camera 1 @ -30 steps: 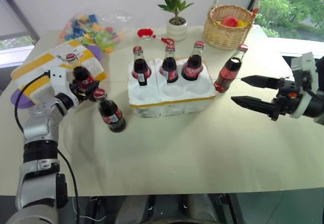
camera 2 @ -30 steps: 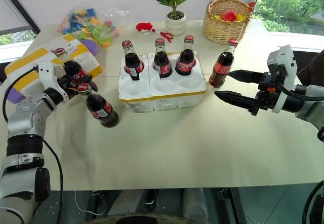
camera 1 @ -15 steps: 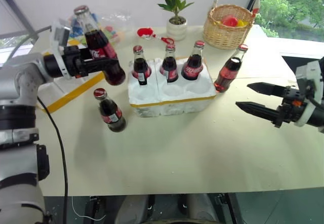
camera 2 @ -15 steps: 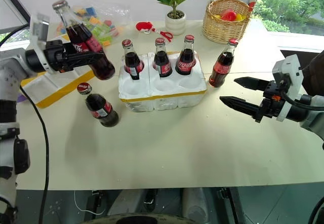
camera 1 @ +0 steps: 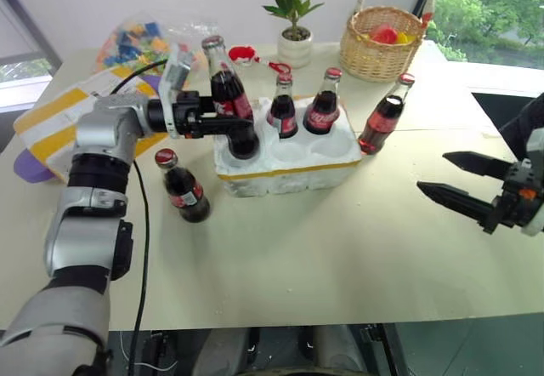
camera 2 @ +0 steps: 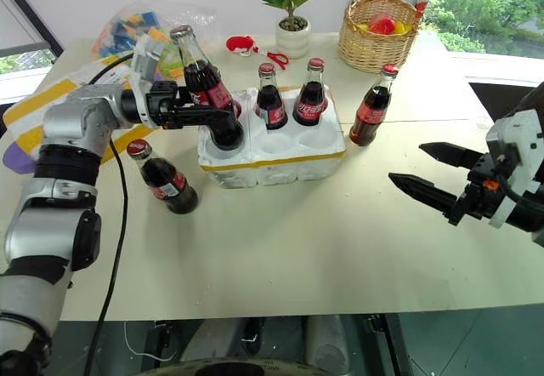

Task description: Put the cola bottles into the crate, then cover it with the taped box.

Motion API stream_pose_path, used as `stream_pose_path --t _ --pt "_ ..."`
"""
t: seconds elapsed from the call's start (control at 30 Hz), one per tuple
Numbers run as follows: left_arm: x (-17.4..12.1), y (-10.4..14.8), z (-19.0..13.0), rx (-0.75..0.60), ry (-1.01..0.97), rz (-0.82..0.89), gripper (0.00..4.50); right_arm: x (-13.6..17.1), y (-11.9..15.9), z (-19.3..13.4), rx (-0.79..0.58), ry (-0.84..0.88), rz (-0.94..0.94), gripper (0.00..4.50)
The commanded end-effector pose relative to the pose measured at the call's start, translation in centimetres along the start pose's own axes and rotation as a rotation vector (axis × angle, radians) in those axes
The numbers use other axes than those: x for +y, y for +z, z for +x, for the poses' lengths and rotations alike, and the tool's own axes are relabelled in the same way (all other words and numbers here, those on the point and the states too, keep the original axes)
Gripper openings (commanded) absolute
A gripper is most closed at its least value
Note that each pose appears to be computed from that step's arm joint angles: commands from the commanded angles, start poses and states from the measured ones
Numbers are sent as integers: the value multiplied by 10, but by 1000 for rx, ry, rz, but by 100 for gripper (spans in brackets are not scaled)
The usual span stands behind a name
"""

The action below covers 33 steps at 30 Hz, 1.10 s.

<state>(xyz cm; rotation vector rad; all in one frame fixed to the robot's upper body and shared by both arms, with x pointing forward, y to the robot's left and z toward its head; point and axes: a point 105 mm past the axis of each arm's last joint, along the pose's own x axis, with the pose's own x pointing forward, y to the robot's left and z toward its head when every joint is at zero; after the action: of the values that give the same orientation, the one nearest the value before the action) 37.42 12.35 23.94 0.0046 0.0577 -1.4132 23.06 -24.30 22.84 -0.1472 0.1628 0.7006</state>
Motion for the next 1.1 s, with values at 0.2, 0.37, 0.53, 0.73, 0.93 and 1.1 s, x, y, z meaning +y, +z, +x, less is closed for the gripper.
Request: stream_pose_path --t 0.2,0.37,0.53,0.73,0.93,1.1 --pt "1 16 -4 41 -14 144 283 4 15 -2 -51 -19 -38 450" --pt "2 11 -7 61 -1 162 283 1 14 4 -52 -14 -28 450" --pt "-1 -1 -6 113 -13 192 283 -4 17 8 -56 -7 -27 450" --pt "-3 -13 -2 160 -30 215 283 -8 18 12 -58 -7 -31 450" --pt "-3 -16 -3 169 -25 212 283 -12 21 13 -60 -4 -36 450" --pt "-2 -26 -8 212 -16 190 441 -14 23 17 -61 5 -41 450"
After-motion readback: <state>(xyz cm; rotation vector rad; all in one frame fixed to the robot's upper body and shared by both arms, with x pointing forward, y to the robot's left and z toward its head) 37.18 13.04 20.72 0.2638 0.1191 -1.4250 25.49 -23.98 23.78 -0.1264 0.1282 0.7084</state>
